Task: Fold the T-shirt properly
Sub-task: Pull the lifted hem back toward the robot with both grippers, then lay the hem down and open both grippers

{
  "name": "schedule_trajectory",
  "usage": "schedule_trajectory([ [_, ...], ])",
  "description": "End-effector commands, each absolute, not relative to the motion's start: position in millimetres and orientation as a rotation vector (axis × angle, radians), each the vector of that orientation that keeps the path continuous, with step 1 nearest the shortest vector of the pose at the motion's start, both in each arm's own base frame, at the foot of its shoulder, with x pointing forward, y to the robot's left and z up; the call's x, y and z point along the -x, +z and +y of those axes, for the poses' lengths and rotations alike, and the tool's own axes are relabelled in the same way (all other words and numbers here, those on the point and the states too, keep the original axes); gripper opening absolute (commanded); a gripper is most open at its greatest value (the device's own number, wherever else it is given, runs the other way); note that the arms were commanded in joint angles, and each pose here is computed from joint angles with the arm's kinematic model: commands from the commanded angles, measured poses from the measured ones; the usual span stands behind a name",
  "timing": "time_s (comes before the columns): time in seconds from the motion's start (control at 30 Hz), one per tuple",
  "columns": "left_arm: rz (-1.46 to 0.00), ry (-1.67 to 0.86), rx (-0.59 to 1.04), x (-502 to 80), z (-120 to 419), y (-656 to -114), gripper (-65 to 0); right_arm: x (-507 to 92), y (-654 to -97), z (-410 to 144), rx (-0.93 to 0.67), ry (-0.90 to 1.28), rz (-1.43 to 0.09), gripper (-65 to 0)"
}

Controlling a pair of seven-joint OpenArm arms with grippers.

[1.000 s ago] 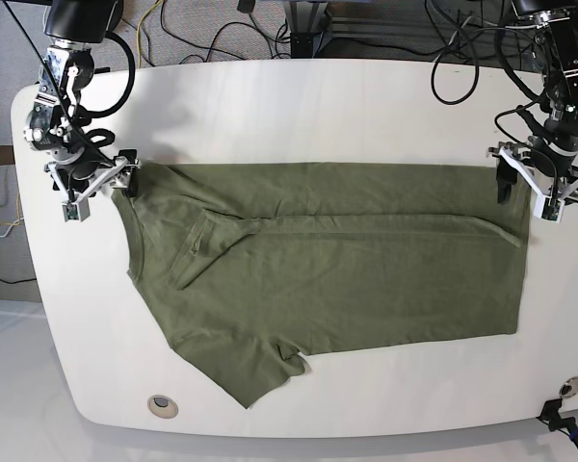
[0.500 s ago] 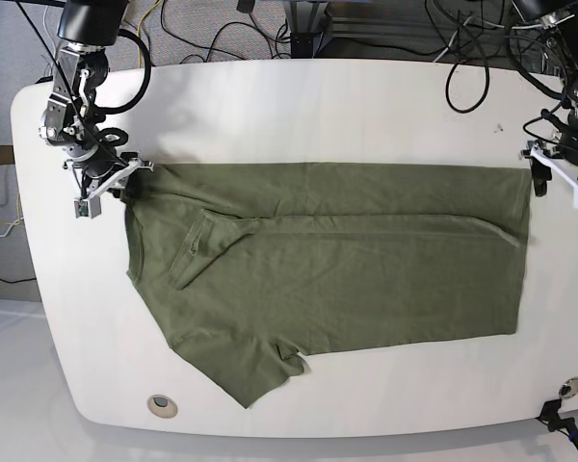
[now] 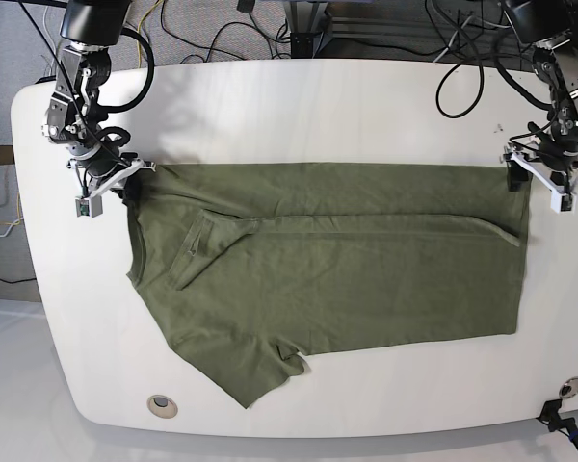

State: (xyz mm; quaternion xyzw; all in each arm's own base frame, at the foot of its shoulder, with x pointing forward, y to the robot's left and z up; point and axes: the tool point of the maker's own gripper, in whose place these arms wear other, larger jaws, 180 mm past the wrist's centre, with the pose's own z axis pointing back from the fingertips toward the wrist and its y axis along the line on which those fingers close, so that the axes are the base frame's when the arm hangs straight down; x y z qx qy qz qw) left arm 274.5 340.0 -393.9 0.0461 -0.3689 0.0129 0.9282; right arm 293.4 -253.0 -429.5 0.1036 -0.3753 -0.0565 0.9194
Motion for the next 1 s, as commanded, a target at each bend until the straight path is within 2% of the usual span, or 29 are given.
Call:
schedule_trajectory([
  [0.0, -0.788, 0.015, -0.091, -288, 340, -386, -16.5, -286, -437, -254, -0.190, -0.096, -0.715, -65.0],
  [0.27, -0.742, 0.021, -0.050, -291, 331, -407, -17.7, -286, -436, -253, -0.196, -0.099, -0.719, -65.0],
  [0.5, -0.728, 0.026, -0.048, -287, 331, -412, -45.6, -287, -434, -254, -0.196, -0.099, -0.723, -65.0],
  [0.6, -0.720, 0.026, -0.047, -284, 330, -414, -63.0, -287, -434, -253, -0.195, -0.097, -0.724, -65.0],
  [0.63, -0.712, 0.026, -0.048, -280, 331, -417, -65.0, -284, -435, -254, -0.194, -0.099, -0.718, -65.0],
  [0.97, -0.632, -0.047, -0.087, -223, 327, -423, -65.0, -227, -434, -248, -0.154, -0.023, -0.668, -65.0],
])
